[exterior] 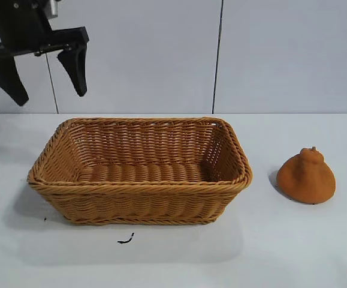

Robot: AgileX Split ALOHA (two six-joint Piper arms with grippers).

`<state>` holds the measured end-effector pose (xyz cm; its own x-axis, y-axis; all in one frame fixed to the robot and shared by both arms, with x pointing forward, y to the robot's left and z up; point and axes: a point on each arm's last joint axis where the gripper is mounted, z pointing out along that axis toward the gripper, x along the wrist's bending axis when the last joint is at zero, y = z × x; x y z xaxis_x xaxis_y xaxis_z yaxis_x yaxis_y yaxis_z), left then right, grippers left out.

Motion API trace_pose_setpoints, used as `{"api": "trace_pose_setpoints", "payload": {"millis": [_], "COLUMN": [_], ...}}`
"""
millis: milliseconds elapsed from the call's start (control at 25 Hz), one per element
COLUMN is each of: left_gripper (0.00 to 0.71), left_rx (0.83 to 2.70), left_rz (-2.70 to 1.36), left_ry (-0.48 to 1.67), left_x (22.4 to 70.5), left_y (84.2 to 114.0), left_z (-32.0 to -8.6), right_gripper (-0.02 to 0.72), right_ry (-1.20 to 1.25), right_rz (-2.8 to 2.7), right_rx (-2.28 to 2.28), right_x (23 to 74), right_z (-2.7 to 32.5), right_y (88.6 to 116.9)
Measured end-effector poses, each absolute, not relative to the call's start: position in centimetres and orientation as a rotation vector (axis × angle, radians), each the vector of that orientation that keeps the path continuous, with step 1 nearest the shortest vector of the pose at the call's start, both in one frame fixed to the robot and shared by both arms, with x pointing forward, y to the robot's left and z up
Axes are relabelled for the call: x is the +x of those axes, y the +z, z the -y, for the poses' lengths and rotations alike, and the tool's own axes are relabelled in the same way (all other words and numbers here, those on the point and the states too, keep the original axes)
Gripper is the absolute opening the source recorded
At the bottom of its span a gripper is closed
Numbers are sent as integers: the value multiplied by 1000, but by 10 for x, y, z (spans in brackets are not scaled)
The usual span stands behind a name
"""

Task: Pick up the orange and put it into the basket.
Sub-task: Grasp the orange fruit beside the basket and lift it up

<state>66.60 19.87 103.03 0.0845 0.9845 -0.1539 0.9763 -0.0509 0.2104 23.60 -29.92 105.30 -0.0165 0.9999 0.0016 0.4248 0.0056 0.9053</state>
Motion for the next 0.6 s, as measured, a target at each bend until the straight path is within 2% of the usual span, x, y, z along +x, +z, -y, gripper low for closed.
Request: {"api": "trace_pose_setpoints", "payload": {"millis": [40,160,480,600], "left_gripper": [694,694,695,695], "left_rx": [2104,2069,1861,1816], "left_rz": [-1985,-2042,-2255,-2277], "left_ry": [119,166,213,186], "left_x": [670,675,679,677], "left_y": [1035,1037,1037,1036], "left_z": [-209,-234,-329,-341], "right_gripper": [631,631,631,631], "right_ry": [979,981,981,981], "right_rz": [-1539,-1538,-1538,-1538], "right_rx": [1515,1514,1514,1514], "right_x": [236,236,236,236], "right_z": [299,299,299,299], "right_y": [1053,1053,1053,1053]}}
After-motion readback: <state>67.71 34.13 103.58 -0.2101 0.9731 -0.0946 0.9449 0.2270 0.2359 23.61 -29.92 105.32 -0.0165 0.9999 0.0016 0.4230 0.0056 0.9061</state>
